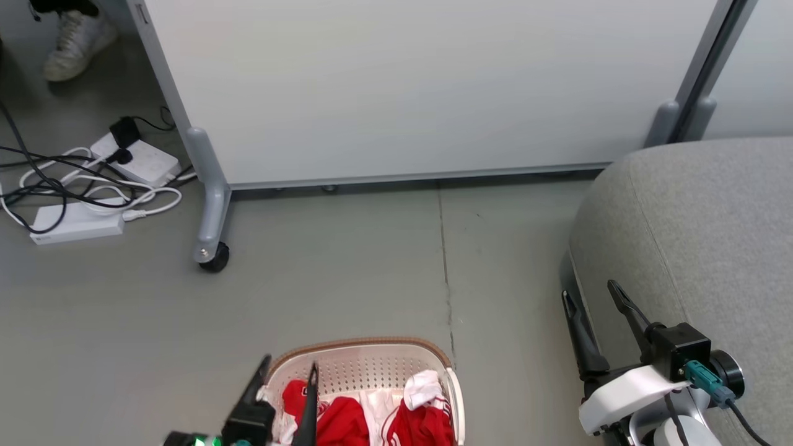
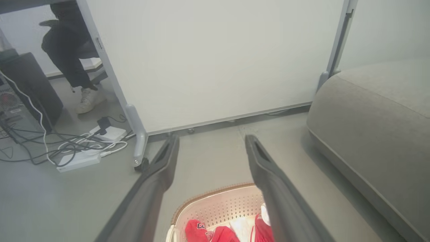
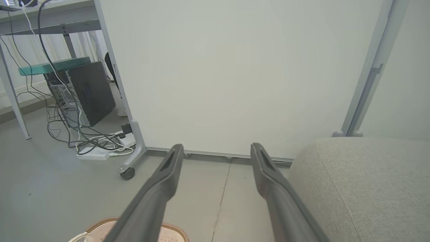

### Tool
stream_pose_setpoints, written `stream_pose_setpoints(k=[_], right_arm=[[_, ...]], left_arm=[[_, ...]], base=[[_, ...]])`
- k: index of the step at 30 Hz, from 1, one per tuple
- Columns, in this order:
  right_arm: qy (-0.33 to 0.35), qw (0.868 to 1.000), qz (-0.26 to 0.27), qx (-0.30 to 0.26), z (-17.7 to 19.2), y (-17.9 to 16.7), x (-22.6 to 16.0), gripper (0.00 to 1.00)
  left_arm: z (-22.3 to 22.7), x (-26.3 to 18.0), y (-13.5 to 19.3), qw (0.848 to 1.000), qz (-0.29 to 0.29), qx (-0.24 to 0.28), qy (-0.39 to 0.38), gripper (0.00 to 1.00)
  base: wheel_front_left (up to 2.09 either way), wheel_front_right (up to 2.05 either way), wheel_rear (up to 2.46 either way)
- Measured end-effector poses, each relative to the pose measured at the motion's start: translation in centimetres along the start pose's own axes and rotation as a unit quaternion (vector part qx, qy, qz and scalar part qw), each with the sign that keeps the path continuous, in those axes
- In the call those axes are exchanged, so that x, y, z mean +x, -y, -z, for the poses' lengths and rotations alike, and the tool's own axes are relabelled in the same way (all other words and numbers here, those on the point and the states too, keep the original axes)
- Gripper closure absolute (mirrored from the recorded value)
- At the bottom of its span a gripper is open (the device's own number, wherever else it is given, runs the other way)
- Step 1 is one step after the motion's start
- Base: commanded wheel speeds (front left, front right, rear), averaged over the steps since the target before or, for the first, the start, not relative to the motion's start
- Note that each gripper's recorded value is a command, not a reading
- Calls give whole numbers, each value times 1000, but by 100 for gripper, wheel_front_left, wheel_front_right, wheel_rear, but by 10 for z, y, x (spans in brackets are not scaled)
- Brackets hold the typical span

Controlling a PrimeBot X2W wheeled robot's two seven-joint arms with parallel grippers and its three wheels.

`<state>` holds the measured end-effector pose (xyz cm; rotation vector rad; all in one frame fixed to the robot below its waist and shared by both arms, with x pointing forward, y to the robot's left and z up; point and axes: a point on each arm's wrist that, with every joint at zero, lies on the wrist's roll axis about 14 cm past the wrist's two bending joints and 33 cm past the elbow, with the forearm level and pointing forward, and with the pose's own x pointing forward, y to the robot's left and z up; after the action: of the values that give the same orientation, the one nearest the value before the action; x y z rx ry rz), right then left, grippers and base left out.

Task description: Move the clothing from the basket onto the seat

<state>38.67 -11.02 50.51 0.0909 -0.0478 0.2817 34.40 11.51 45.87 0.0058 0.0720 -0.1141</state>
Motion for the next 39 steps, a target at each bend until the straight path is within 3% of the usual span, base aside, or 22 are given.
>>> stream_pose_setpoints(k=[12,13,18,25,27,28,33,34,39], right_arm=[[-59,998,33,-5,45,32,15,0],[-66,997,39,-6,52,39,21,0],[-98,994,55,0,82,53,29,0],[-132,989,64,29,121,60,39,0],[-139,987,68,36,128,62,38,0],[-151,985,68,44,140,63,39,0],[-176,980,77,61,166,69,37,0],[-176,980,77,61,166,69,37,0],[-202,973,91,68,189,78,31,0]], left_arm=[[114,25,21,976,88,81,-184,0],[138,28,16,964,104,107,-221,0],[183,49,10,935,145,165,-279,0],[249,64,5,874,232,246,-349,0],[257,69,5,868,241,254,-353,0],[273,76,6,854,257,270,-363,0],[314,88,0,816,291,307,-393,0],[314,88,0,816,291,307,-393,0],[347,96,18,788,334,324,-403,0]], base=[[0,0,0],[0,0,0],[0,0,0],[0,0,0],[0,0,0],[0,0,0],[0,0,0],[0,0,0],[0,0,0]])
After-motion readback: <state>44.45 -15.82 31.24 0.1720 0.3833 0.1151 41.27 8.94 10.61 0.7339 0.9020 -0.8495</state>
